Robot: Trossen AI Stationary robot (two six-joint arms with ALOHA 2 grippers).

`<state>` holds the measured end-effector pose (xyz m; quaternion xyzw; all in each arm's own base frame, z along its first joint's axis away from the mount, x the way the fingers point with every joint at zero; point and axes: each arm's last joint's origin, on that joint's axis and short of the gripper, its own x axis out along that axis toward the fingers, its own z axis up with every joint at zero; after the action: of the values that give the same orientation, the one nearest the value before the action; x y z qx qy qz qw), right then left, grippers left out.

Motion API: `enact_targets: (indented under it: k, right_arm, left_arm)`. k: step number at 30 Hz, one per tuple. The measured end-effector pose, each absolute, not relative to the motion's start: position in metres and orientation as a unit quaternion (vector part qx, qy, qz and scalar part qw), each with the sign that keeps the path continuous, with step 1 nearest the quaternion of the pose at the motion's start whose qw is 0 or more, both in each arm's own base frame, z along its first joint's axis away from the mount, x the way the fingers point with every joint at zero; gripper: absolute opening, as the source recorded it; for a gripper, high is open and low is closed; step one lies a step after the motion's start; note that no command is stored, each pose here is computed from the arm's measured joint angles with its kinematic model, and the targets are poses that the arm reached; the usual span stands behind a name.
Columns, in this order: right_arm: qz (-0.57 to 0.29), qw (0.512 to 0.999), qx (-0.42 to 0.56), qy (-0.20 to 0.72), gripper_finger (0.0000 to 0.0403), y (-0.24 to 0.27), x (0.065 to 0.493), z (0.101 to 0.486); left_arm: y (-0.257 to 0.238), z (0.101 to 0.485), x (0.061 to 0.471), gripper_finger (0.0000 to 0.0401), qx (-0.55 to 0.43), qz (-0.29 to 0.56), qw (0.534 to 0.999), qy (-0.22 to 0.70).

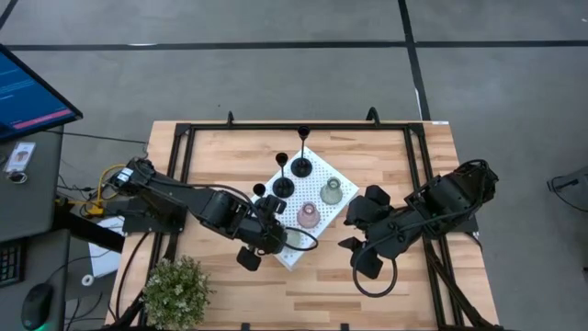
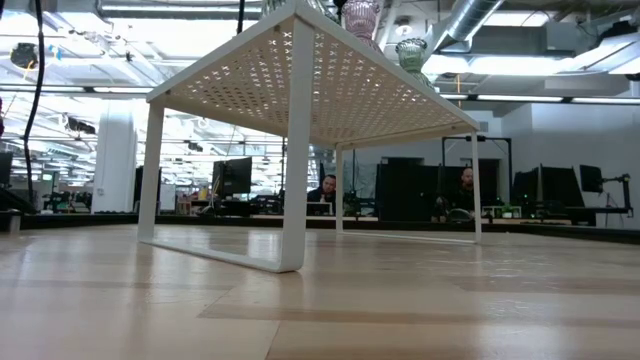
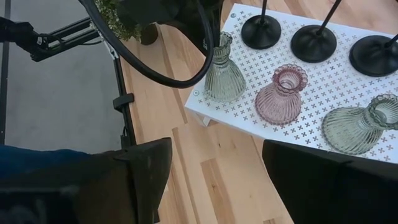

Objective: Pick & Place candle stick holders
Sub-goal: Put the green glass candle holder on the shelf

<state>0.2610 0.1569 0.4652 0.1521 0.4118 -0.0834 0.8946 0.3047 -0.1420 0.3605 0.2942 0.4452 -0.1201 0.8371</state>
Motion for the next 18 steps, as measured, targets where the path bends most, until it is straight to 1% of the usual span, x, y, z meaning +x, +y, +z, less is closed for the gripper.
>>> enact_targets:
  k: [6,18]
  right_arm:
    - [-0.078,0.893,0.155,0.416,0.0243,0.1572,0.2609,0.4651]
    - [-0.078,0.893,0.155,0.416,0.0243,0.1572,0.2610,0.4651]
  left_arm:
    - [-0.1421,0.3604,0.3047,0.0058,0.295,-0.120,0.837,0.445]
    - [-0.1415,0.3599,0.3051,0.0094,0.303,-0.110,0.835,0.445]
